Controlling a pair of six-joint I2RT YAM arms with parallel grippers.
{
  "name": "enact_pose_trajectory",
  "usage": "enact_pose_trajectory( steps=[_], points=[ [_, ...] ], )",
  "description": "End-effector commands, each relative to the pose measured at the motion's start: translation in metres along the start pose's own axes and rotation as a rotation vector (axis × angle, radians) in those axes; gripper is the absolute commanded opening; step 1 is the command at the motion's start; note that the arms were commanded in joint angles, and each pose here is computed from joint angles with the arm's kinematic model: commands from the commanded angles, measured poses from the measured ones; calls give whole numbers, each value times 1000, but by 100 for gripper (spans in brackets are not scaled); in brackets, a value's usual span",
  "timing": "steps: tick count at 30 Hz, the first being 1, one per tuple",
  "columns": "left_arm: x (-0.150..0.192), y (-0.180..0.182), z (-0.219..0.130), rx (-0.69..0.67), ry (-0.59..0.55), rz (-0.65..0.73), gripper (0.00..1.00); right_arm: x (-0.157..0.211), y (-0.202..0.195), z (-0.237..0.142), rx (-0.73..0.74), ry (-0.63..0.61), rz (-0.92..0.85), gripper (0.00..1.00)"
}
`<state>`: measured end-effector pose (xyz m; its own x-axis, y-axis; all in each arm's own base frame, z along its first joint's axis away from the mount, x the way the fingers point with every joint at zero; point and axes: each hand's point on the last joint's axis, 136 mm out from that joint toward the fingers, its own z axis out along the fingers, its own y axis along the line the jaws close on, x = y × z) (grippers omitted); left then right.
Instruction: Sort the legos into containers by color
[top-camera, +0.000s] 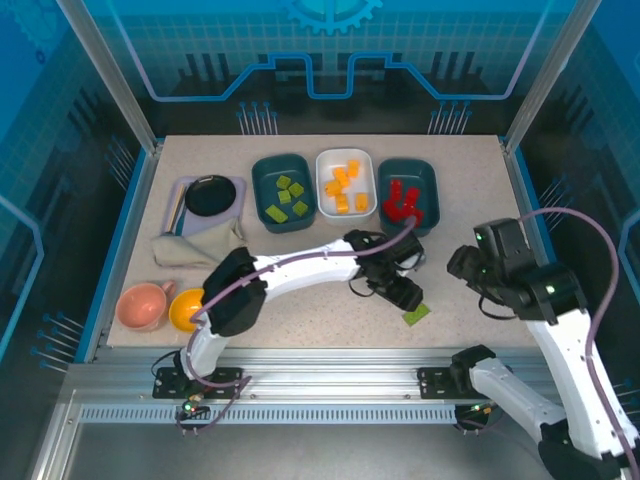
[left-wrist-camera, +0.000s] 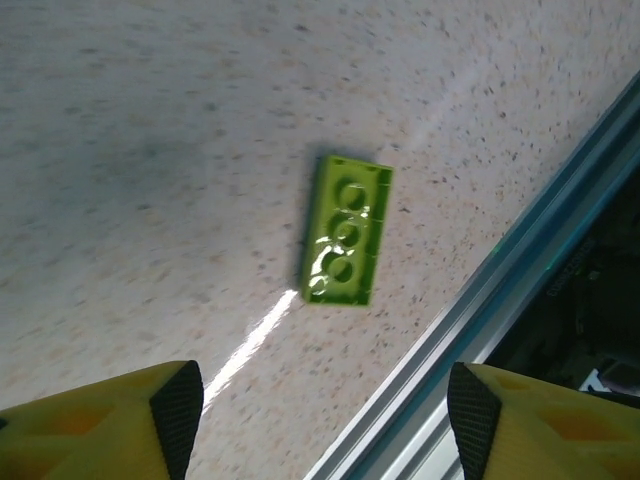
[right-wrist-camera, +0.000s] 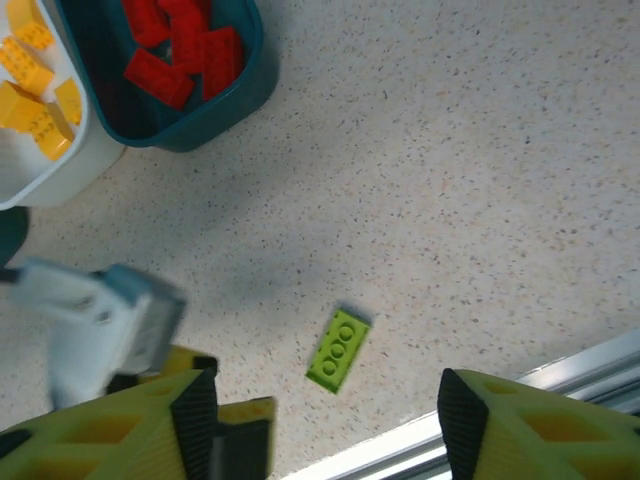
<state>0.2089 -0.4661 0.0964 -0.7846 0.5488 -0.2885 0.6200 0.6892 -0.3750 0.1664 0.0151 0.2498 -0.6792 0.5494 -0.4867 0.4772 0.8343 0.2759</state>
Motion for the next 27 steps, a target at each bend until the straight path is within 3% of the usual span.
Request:
enact_pose_trajectory(
  steps=[1, 6, 18, 23, 27],
  points=[
    [8, -1, 18, -107, 41, 84, 71, -8, -10, -25, -36, -85, -18, 68],
    [7, -6, 43, -156, 51, 117, 72, -26, 3, -53, -171, -207, -26, 76],
    [10, 0, 80, -225, 77, 134, 72, -16, 14, -43, -196, -129, -46, 78],
    [14, 4, 86, -240, 92, 137, 64, -17, 18, -38, -189, -118, -65, 78],
    [16, 12, 88, -278, 97, 128, 51, -17, 20, -35, -190, -109, -62, 77]
  ],
)
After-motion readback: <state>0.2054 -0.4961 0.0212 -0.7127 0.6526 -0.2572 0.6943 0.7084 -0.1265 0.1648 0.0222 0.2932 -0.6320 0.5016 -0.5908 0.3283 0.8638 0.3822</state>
